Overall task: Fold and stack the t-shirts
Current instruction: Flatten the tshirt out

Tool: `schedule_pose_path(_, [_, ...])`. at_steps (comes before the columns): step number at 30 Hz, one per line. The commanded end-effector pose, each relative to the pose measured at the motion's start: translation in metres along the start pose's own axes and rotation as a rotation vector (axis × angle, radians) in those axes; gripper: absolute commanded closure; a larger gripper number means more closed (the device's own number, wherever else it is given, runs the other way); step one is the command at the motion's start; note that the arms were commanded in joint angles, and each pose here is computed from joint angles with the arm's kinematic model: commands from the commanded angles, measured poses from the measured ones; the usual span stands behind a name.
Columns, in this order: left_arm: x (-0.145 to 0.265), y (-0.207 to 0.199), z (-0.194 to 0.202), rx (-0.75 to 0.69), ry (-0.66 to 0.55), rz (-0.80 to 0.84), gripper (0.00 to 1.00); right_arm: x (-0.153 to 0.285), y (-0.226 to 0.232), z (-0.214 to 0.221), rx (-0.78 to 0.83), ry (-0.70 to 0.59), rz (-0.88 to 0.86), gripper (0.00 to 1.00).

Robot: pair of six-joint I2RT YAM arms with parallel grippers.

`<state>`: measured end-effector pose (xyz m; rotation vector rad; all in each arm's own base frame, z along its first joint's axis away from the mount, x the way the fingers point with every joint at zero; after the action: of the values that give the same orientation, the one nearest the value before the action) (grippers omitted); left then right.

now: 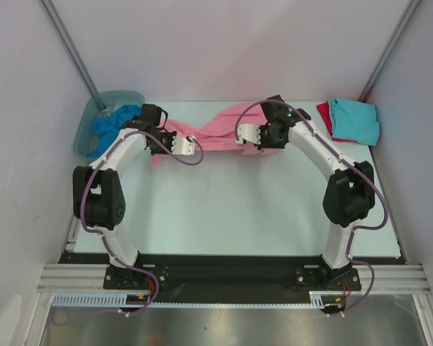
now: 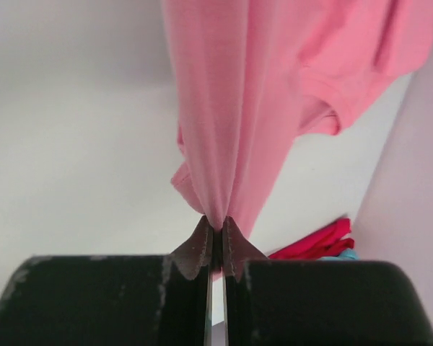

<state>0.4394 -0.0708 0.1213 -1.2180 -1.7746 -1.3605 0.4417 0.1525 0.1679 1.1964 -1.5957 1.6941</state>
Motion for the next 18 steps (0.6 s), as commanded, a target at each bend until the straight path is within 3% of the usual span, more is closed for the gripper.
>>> schedule_pose_path(1, [0.04, -0.029, 0.008, -0.043, 0.042, 0.143, 1.0, 0.041, 0.049, 0.042, 0.026, 0.11, -0.222, 1.0])
schedule_pose_path(11, [0.066, -0.075, 0.004, -0.087, 0.063, 0.35, 1.0, 0.06, 0.109, 0.058, 0.027, 0.108, -0.534, 1.0])
schedule_pose_path(18, [0.073, -0.115, 0.013, -0.19, 0.092, 0.464, 1.0, 0.062, 0.123, 0.071, 0.047, 0.101, -0.615, 1.0])
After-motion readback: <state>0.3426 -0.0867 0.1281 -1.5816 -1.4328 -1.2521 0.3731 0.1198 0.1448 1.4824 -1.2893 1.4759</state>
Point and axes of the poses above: each gripper's point midway between its finger pads, its own x axis back along the fingers, its own y axis along the line the jaws close on, z = x × y, the point moved 1 cm from there along x, back along the fingers, and after that the axes turned 10 degrees about x, right-handed, at the moved point
